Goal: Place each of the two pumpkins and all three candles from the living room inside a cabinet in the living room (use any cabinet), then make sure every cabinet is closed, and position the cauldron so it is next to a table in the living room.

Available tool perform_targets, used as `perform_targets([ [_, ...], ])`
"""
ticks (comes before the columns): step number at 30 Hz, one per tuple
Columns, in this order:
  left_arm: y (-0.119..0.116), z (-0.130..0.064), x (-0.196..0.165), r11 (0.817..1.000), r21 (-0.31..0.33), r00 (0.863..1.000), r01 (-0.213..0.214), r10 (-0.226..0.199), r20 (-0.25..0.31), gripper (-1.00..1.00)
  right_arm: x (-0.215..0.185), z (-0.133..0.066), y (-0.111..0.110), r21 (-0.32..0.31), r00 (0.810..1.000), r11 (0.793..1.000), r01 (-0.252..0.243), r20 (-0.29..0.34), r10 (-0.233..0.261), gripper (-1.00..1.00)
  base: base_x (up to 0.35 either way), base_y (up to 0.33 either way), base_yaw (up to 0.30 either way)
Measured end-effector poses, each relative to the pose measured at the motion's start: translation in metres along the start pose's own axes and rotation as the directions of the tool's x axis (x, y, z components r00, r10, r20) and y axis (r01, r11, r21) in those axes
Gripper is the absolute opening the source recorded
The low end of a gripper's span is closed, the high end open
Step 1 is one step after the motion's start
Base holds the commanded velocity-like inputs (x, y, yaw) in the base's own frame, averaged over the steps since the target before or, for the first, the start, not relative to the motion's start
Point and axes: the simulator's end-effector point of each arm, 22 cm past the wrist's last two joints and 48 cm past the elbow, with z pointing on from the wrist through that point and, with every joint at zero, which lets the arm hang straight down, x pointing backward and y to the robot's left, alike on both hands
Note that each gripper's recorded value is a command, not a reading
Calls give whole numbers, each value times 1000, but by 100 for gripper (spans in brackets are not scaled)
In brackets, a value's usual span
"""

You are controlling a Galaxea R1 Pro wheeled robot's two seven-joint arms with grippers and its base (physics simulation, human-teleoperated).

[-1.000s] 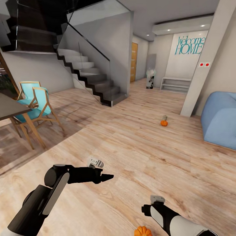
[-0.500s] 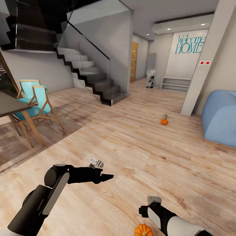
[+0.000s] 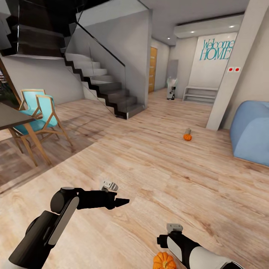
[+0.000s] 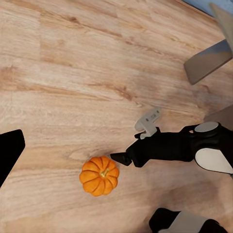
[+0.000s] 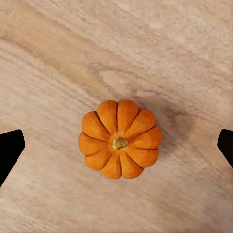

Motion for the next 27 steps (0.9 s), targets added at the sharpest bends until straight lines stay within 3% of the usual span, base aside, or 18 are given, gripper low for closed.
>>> perform_targets([
  [27, 20, 26, 53, 1000, -2, 1000, 0, 0, -1, 100, 34, 51, 4, -4, 1000, 1000, 3, 1, -3, 100, 0, 0, 0],
])
